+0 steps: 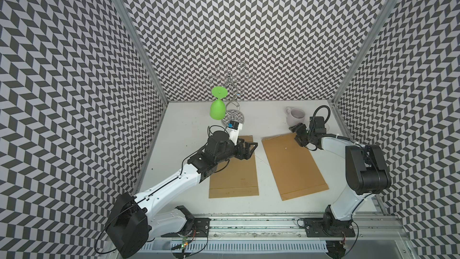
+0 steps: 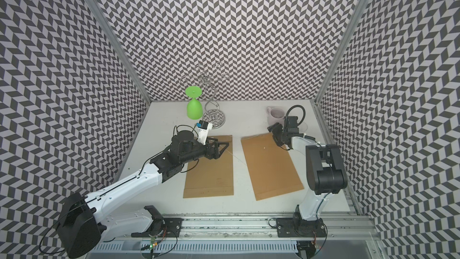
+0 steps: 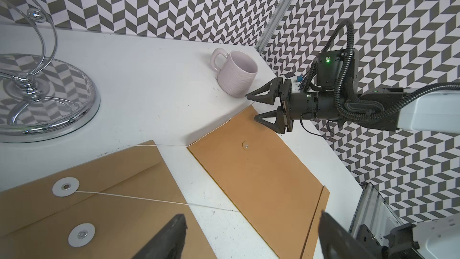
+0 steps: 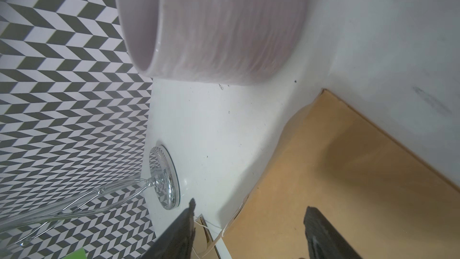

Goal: Close the mouth of the file bag
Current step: Pick up the file bag from the center of the board.

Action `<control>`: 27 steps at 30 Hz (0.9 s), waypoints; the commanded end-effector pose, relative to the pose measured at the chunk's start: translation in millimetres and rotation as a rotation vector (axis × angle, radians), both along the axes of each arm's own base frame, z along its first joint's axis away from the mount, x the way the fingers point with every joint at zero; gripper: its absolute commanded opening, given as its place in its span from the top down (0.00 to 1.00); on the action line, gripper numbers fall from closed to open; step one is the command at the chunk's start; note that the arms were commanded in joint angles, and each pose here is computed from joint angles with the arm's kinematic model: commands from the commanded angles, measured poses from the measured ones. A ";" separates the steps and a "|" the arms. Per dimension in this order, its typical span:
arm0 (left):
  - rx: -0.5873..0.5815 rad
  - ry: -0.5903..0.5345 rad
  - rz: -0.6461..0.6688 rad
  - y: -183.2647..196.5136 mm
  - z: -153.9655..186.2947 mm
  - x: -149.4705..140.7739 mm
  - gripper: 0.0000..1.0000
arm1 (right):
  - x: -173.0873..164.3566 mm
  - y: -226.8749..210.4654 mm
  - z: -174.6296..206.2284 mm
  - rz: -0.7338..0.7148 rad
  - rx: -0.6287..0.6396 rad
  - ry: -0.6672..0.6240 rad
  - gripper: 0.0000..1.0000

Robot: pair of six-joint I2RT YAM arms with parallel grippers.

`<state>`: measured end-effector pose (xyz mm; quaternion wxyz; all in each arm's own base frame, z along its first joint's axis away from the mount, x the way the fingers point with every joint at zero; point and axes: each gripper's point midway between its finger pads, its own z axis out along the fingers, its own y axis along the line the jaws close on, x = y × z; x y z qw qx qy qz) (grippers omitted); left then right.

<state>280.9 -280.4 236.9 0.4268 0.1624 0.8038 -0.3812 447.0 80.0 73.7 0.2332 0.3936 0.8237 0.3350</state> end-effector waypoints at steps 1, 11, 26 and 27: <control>-0.025 -0.055 0.011 1.0 16.8 1.4 0.16 | 7.0 2.7 1.7 -0.029 0.055 -0.028 0.34; -0.036 -0.060 0.057 6.9 28.9 5.5 0.20 | 2.5 1.7 -19.7 -0.072 0.088 0.005 0.52; -0.056 -0.065 0.064 7.6 30.4 6.3 0.21 | 17.4 -6.5 -6.1 -0.140 0.096 -0.036 0.56; -0.057 -0.059 0.063 6.6 28.8 6.8 0.21 | 21.1 -6.6 -6.4 -0.142 0.096 -0.034 0.56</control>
